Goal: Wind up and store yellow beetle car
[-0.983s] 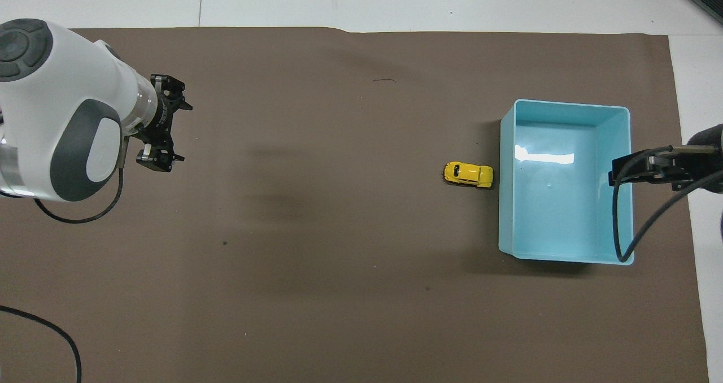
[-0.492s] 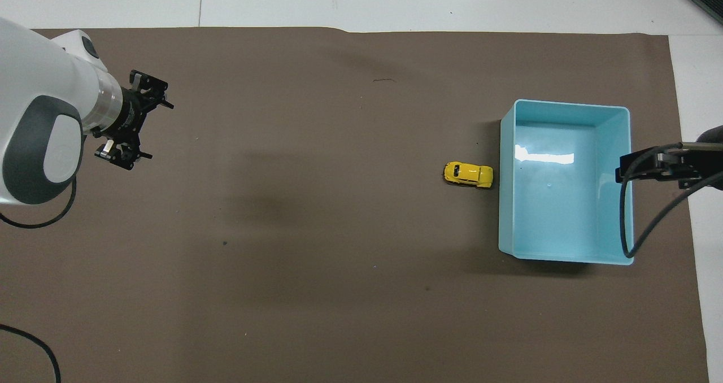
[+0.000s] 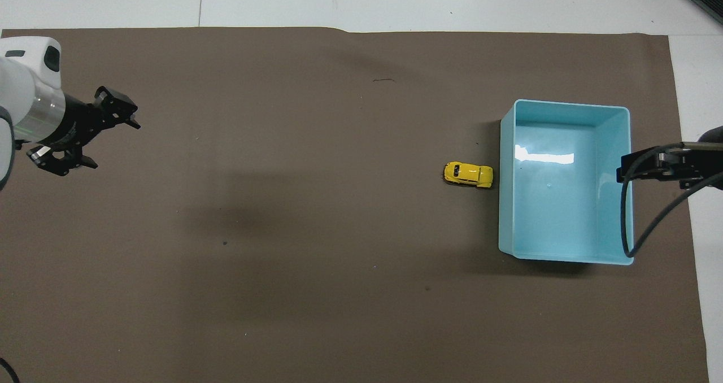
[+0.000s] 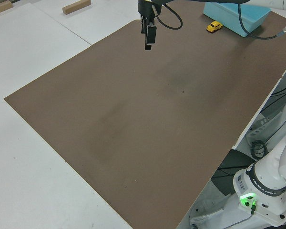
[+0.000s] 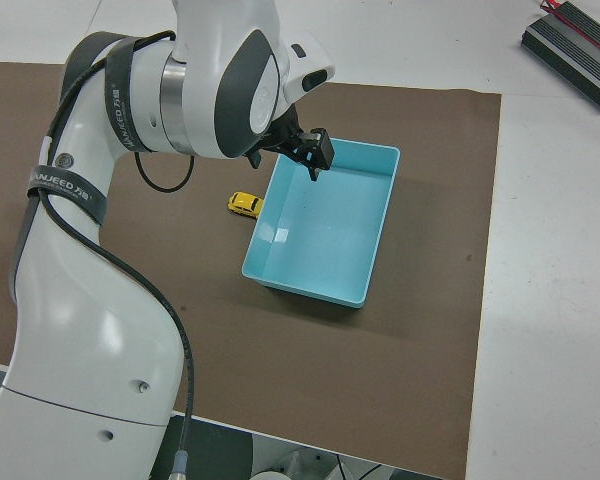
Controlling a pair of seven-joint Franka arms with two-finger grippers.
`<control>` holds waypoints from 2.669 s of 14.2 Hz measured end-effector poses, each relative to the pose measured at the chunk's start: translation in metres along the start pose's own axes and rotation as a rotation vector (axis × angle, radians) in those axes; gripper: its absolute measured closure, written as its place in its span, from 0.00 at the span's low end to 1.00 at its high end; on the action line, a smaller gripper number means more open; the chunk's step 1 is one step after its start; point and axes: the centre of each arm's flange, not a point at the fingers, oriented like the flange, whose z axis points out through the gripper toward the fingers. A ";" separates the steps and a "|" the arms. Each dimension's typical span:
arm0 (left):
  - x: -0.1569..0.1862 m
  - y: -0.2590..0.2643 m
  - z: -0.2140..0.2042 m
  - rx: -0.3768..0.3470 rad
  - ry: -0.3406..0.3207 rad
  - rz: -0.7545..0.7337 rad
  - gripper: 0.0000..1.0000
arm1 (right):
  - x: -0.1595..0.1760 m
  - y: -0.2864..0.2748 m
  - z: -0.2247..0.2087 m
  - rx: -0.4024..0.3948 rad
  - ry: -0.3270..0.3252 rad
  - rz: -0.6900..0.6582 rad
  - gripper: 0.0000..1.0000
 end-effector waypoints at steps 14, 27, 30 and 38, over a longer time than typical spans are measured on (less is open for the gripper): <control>-0.002 -0.040 -0.051 -0.006 0.026 0.666 0.00 | 0.018 -0.072 0.041 0.001 -0.023 0.295 0.00; -0.047 -0.054 -0.118 -0.016 0.082 0.691 0.00 | 0.018 -0.172 0.086 -0.025 0.006 0.970 0.00; -0.049 -0.052 -0.116 -0.015 0.075 0.696 0.00 | 0.020 -0.185 0.097 -0.031 0.017 1.068 0.00; -0.050 -0.052 -0.110 -0.018 0.055 0.679 0.00 | 0.027 -0.187 0.135 -0.028 0.063 1.290 0.00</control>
